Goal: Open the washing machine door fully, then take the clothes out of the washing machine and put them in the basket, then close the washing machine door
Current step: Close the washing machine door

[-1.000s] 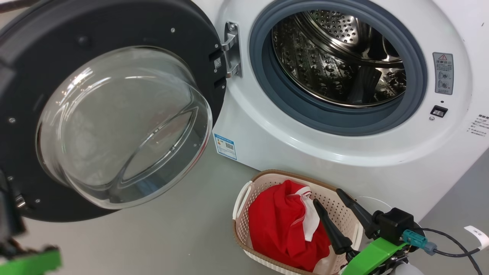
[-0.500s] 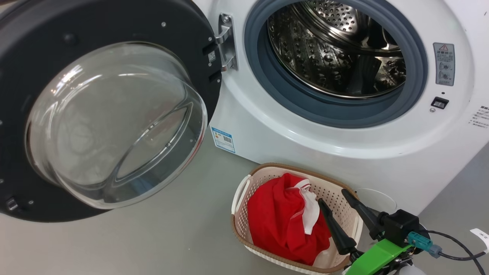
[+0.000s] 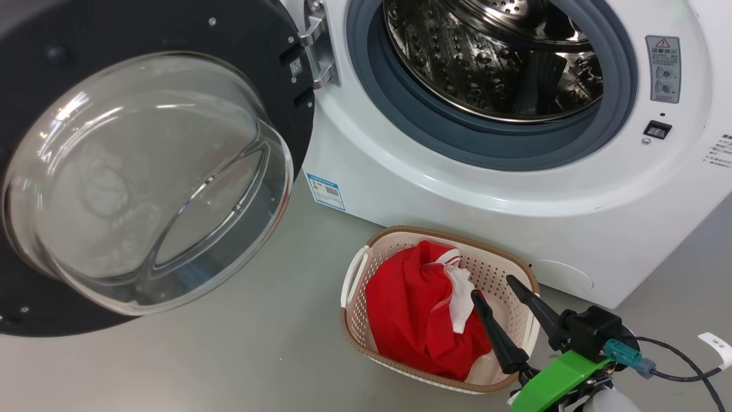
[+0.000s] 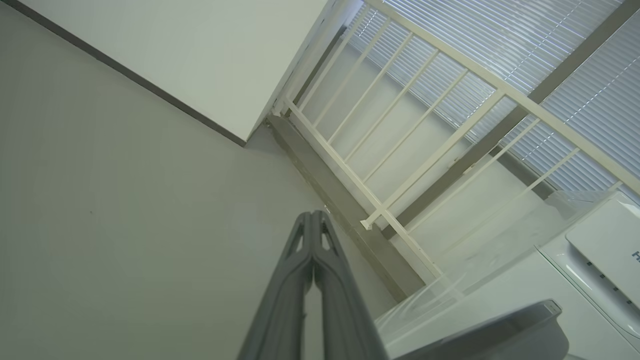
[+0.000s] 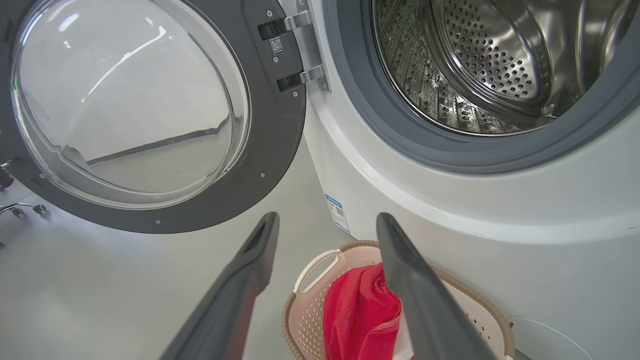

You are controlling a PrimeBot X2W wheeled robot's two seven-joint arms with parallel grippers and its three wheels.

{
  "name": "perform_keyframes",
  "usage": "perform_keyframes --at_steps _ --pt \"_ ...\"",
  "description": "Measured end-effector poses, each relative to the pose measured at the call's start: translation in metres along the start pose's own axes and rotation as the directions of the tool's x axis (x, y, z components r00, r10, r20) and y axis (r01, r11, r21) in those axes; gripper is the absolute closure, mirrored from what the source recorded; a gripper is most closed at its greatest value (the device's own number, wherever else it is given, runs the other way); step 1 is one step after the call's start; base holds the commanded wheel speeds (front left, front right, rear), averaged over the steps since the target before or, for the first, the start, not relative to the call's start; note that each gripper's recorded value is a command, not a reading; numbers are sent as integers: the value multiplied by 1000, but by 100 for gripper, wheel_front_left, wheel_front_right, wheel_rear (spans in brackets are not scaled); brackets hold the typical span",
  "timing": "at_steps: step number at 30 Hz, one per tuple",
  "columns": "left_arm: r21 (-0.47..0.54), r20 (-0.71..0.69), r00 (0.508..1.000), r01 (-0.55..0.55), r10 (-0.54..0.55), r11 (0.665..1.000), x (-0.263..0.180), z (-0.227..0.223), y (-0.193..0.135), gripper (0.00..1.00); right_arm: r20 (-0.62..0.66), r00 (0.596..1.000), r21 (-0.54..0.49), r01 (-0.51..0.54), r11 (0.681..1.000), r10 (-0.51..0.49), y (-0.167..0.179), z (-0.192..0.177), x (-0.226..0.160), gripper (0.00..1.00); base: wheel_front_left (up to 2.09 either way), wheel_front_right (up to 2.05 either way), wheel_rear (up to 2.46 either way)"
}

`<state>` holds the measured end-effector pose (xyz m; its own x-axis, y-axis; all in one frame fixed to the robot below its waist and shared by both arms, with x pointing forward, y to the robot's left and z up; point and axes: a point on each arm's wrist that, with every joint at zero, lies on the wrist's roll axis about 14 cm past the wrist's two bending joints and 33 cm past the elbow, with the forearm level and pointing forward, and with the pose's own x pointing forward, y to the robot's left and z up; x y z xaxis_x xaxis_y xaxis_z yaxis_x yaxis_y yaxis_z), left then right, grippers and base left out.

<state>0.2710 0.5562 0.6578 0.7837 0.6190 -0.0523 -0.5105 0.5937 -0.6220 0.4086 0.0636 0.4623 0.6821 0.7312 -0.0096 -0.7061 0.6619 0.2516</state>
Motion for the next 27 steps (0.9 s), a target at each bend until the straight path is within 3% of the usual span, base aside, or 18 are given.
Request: perform_keyframes --at_steps 6,10,27 --pt "-122 -266 964 -36 2 992 1 -32 4 100 -11 1000 3 0 1000 0 -1 -4 -1 0 0 0 0" --pt "-132 -398 917 -23 -32 991 -7 -49 -2 100 -11 1000 2 -1 1000 1 0 -4 -1 0 0 0 0" --pt "-152 -647 743 95 -172 984 -48 -84 -19 100 -4 1000 -7 -18 1000 18 7 0 1 0 0 0 0"
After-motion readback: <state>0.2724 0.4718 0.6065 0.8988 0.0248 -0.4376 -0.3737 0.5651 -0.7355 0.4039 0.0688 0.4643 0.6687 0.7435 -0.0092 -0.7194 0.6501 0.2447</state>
